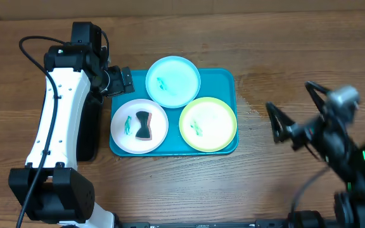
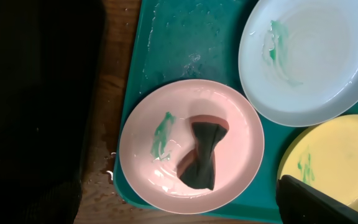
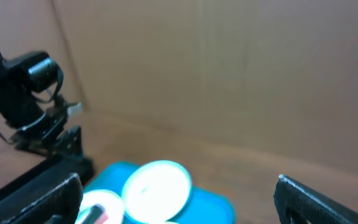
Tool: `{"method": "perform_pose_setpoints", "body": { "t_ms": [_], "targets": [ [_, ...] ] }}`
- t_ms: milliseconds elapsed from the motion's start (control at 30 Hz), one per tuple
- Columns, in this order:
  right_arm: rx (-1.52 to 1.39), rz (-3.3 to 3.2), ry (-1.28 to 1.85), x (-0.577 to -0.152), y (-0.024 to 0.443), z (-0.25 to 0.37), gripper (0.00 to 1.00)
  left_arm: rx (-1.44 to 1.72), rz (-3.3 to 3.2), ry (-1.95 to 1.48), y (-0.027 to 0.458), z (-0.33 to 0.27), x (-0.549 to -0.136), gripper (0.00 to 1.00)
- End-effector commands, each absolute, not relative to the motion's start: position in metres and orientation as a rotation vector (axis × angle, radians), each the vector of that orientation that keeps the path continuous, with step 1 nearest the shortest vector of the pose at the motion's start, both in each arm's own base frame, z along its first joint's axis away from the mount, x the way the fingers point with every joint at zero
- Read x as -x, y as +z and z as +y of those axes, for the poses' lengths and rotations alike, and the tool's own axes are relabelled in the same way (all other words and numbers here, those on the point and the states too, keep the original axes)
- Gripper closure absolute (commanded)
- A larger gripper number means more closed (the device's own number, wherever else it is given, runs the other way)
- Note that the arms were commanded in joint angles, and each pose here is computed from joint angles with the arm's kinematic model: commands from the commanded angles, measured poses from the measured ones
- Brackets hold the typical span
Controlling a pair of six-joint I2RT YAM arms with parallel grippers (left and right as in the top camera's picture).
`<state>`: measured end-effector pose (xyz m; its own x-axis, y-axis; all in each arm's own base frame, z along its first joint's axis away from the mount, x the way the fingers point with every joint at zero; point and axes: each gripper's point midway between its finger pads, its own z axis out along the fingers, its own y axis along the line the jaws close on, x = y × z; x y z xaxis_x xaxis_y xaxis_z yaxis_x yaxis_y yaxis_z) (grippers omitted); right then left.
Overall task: Clean dirty plates on tray and stack at the side
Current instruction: 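Reach the right gripper to the white plate's rim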
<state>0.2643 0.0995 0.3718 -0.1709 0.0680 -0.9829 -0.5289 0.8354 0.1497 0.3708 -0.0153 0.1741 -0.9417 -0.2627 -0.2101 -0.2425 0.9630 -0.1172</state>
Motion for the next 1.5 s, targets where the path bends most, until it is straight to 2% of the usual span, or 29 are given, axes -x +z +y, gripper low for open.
{"method": "perform_pose_setpoints", "body": {
  "t_ms": [0,67,167,367,467,633,700,767,833,867,967,1167,1300,1467],
  "targets": [
    [0.394,1.733,0.888,-0.281,0.362,0.133,0.0,0.355,2.91,-0.135,0.169,-0.018,-0.37,0.0],
    [0.335,1.774,1.07,-0.298,0.359,0.147,0.0,0.356,2.914,-0.134,0.169,-0.018,-0.369,0.0],
    [0.357,1.871,1.127,-0.316,0.344,0.169,0.0,0.356,2.917,-0.133,0.168,-0.018,-0.368,0.0],
    [0.217,2.379,0.834,-0.348,0.275,0.2,0.0,0.356,2.917,-0.132,0.168,-0.018,-0.368,0.0],
    [0.314,2.541,0.694,-0.351,0.246,0.227,0.0,0.356,2.915,-0.133,0.168,-0.018,-0.368,0.0],
    [0.453,2.58,0.719,-0.357,0.202,0.284,0.0,0.356,2.913,-0.126,0.169,-0.017,-0.369,0.01],
    [0.495,2.603,0.723,-0.358,0.18,0.303,0.12,0.361,2.914,-0.087,0.168,-0.012,-0.368,0.12],
    [0.503,2.634,0.726,-0.358,0.159,0.316,0.28,0.372,2.913,-0.058,0.168,-0.007,-0.367,0.14],
    [0.479,2.677,0.731,-0.358,0.139,0.326,0.39,0.395,2.909,-0.06,0.168,-0.004,-0.368,0.16],
    [0.466,2.693,0.734,-0.358,0.131,0.33,0.42,0.417,2.905,-0.06,0.168,-0.002,-0.368,0.2],
    [0.486,2.724,0.73,-0.356,0.107,0.343,0.45,0.454,2.895,-0.084,0.168,0.001,-0.37,0.26],
    [0.546,2.755,0.709,-0.348,0.068,0.365,0.51,0.451,2.902,-0.081,0.168,0.002,-0.368,0.28],
    [0.469,2.799,0.598,-0.35,0.046,0.359,0.57,0.451,2.902,-0.081,0.168,0.002,-0.368,0.33],
    [0.466,2.825,0.541,-0.349,0.03,0.355,0.56,0.449,2.907,-0.08,0.167,0.002,-0.367,0.34]
  ]
}}
